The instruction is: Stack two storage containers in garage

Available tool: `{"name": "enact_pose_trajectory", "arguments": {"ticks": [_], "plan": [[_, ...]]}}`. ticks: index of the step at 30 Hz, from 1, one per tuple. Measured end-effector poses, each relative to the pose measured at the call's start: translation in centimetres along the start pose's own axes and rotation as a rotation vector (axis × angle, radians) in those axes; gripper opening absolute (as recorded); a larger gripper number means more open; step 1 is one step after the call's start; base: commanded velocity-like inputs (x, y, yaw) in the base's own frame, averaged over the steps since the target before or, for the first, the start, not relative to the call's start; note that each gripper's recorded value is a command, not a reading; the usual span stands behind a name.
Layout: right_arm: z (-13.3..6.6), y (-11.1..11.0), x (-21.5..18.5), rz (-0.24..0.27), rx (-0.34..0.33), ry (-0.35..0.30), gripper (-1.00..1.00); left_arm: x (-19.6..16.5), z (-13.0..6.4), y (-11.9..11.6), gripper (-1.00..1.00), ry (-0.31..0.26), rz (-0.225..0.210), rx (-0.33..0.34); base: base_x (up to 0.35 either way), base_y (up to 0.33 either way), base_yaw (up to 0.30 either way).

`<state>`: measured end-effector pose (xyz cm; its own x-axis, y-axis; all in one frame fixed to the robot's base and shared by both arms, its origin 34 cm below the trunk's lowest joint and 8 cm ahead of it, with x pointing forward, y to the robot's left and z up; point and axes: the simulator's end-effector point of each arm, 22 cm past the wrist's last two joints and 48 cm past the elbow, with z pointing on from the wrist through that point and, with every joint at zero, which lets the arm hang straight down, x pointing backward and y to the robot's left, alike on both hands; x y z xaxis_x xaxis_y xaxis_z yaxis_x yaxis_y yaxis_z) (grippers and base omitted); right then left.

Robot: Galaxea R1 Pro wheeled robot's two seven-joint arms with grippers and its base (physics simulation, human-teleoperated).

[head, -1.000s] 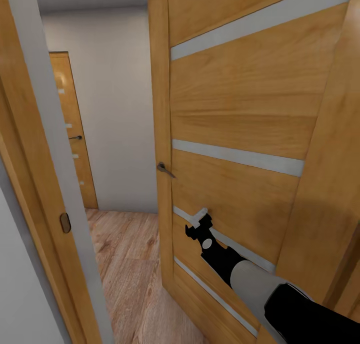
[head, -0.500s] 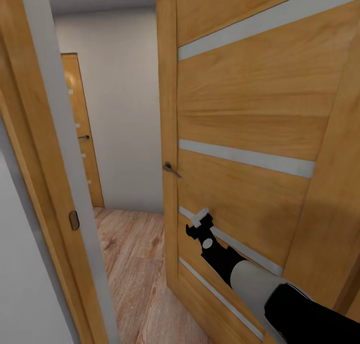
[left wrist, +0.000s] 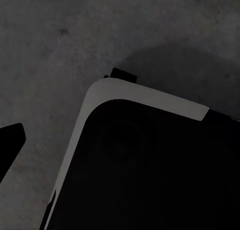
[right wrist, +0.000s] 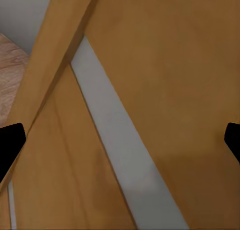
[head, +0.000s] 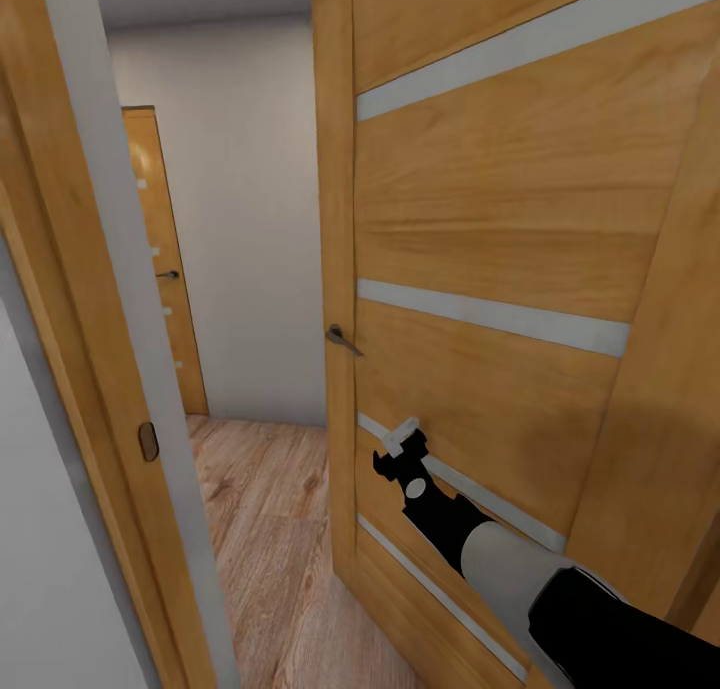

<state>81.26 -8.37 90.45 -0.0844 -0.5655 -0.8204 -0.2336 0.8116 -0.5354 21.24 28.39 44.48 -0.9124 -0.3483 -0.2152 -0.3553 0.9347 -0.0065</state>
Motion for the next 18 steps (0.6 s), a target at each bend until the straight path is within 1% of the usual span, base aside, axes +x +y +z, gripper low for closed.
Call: {"name": "enact_pose_trajectory", "arguments": {"ticks": [15, 18], "plan": [[0.01, -0.01, 0.13, 0.003, -0.001, 0.005, 1.0, 0.0, 0.0, 0.0, 1.0, 0.0, 0.001, 0.0, 0.0, 0.0, 0.0], [-0.02, -0.01, 0.12, 0.003, -0.001, 0.006, 1.0, 0.01, -0.01, 0.06, 1.0, 0.0, 0.0, -0.001, 0.176, 0.0, 0.0]]}}
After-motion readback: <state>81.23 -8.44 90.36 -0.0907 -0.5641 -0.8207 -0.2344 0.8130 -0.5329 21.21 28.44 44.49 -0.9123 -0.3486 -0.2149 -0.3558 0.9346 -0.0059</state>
